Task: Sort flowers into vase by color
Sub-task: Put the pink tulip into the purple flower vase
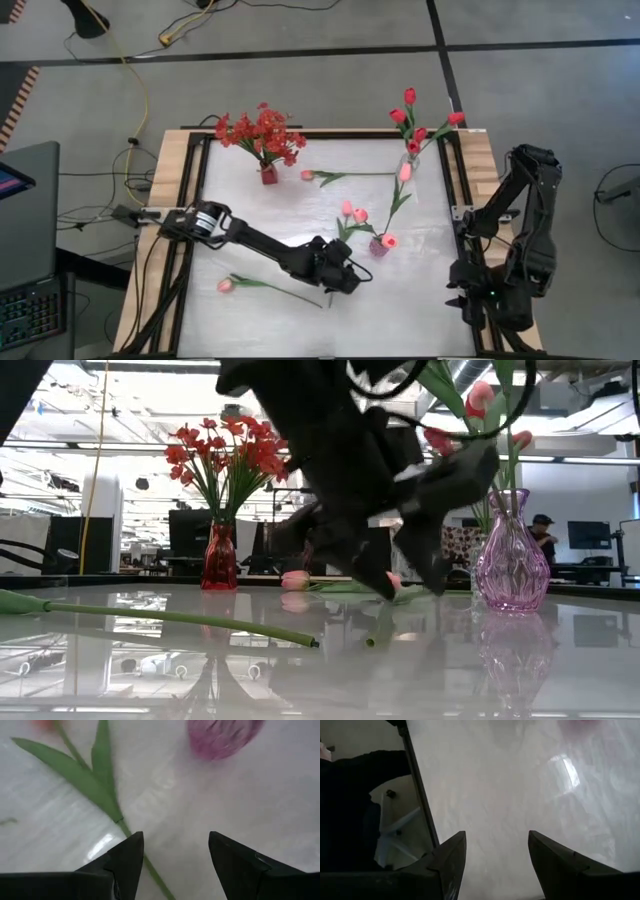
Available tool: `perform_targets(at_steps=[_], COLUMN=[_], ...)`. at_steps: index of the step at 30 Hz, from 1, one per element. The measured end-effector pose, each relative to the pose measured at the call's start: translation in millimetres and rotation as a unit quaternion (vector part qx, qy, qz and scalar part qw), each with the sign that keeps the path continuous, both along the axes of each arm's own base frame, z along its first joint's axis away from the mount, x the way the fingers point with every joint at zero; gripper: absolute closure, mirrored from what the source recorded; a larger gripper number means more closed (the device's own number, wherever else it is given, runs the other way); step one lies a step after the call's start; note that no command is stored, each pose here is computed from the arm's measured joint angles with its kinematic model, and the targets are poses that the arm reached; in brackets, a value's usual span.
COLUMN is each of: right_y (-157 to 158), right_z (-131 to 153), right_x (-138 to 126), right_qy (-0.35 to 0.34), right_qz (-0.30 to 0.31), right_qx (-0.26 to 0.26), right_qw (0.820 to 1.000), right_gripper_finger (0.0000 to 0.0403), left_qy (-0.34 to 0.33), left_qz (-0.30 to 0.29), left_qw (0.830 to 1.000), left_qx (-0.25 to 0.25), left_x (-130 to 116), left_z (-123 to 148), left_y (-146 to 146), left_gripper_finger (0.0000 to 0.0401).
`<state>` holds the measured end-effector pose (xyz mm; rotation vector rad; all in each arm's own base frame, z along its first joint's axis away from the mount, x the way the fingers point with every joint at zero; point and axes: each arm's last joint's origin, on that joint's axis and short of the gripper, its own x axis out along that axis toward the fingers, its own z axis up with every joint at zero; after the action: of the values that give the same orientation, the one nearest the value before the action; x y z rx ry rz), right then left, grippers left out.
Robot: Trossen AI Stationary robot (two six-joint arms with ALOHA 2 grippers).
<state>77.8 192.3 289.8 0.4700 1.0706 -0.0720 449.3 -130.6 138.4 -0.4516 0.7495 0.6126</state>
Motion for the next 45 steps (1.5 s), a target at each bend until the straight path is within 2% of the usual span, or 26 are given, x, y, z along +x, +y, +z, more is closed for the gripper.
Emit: perform_targets(at_steps=[4, 6, 12, 25, 30, 37, 45], right_y=[-0.7, -1.2, -0.4, 0.8, 0.8, 0.8, 2.0], right_z=[-0.1, -0.1, 0.2, 0.8, 0.8, 0.8, 1.3], right_x=[0.2, 0.7, 1.1, 1.5, 1.5, 1.5, 1.9], right_qy=[-0.005, -0.009, -0.012, -0.014, -0.013, -0.01, -0.012], right_qz=[-0.002, -0.005, -0.007, -0.007, -0.015, -0.028, -0.029], right_qx=[-0.005, -0.009, -0.004, 0.004, 0.009, 0.017, 0.024], right_qw=[1.0, 1.0, 1.0, 1.0, 1.0, 0.999, 0.999], right_gripper_finger=[0.0164, 0.0164, 0.0164, 0.0164, 0.0164, 0.0164, 0.0164], left_qy=[-0.016, -0.016, 0.032, 0.011, 0.005, 0.023, -0.003], left_qz=[-0.005, 0.001, 0.024, 0.047, 0.027, 0.004, 0.008], left_qw=[1.0, 1.0, 0.999, 0.999, 0.999, 1.0, 0.999], left_qx=[0.01, 0.013, 0.007, -0.023, -0.015, 0.004, 0.035], left_x=[-0.5, -1.5, -8.3, -18.7, -20.0, -22.7, -26.5], left_z=[25.7, 28.3, 7.0, -18.6, -21.9, -23.4, -14.2], left_y=[0.6, 1.3, 3.9, 6.6, 3.3, -0.5, -10.8], left_gripper_finger=[0.0189, 0.0189, 0.0189, 0.0194, 0.0249, 0.0382, 0.0399])
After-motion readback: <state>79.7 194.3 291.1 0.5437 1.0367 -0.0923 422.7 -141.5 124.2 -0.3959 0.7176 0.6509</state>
